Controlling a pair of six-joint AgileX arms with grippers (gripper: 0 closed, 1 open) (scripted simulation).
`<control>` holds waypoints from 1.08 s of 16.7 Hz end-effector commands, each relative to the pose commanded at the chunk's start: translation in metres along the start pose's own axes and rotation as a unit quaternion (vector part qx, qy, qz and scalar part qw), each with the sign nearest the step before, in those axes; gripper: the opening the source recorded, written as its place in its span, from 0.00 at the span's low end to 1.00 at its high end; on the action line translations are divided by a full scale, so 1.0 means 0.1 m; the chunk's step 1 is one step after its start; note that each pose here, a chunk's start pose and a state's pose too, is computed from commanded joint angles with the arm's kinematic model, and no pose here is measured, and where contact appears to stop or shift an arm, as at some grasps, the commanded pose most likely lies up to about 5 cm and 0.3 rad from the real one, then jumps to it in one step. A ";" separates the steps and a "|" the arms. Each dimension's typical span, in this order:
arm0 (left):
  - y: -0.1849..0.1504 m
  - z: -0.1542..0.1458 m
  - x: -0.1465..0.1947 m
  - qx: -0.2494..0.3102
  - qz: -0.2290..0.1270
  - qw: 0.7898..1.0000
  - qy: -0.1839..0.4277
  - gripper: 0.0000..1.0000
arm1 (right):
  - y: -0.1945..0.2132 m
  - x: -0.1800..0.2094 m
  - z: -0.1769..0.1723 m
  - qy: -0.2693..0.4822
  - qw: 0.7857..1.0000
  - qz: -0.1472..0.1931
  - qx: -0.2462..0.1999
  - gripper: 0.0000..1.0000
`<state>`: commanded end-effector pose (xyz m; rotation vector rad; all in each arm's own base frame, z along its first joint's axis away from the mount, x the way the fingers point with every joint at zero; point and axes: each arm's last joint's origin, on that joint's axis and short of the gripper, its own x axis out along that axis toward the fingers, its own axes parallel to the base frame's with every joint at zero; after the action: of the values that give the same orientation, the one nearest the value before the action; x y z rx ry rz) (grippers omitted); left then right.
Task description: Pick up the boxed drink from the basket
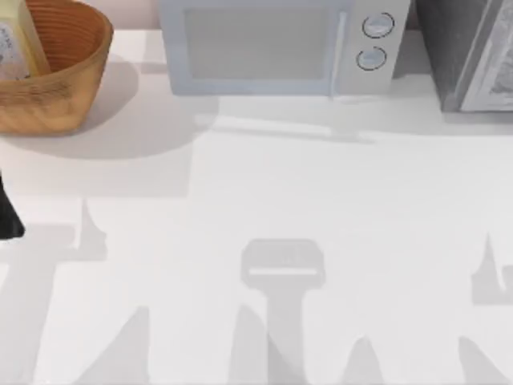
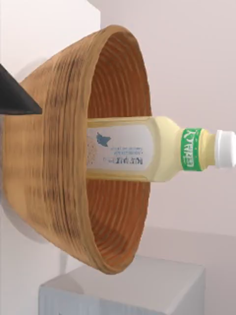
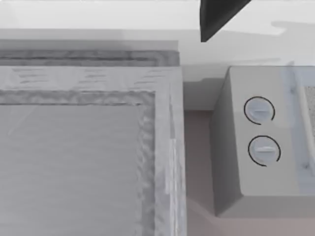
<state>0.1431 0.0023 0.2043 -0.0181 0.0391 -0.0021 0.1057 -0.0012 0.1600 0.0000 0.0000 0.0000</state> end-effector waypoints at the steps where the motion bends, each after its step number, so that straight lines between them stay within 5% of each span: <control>1: 0.01 0.08 0.10 0.000 -0.001 1.000 -0.002 1.00 | 0.00 0.00 0.00 0.000 1.000 0.000 0.000 1.00; 9: 0.15 0.35 1.31 0.004 -0.006 1.000 -0.028 1.00 | 0.00 0.00 0.00 0.000 1.000 0.000 0.000 1.00; 18: 0.37 -0.44 2.40 0.007 -0.007 1.000 -0.023 1.00 | 0.00 0.00 0.00 0.000 1.000 0.000 0.000 1.00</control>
<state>0.3813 0.0374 0.1503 -0.0039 -0.0072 -0.0153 0.1057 -0.0012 0.1600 0.0000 0.0000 0.0000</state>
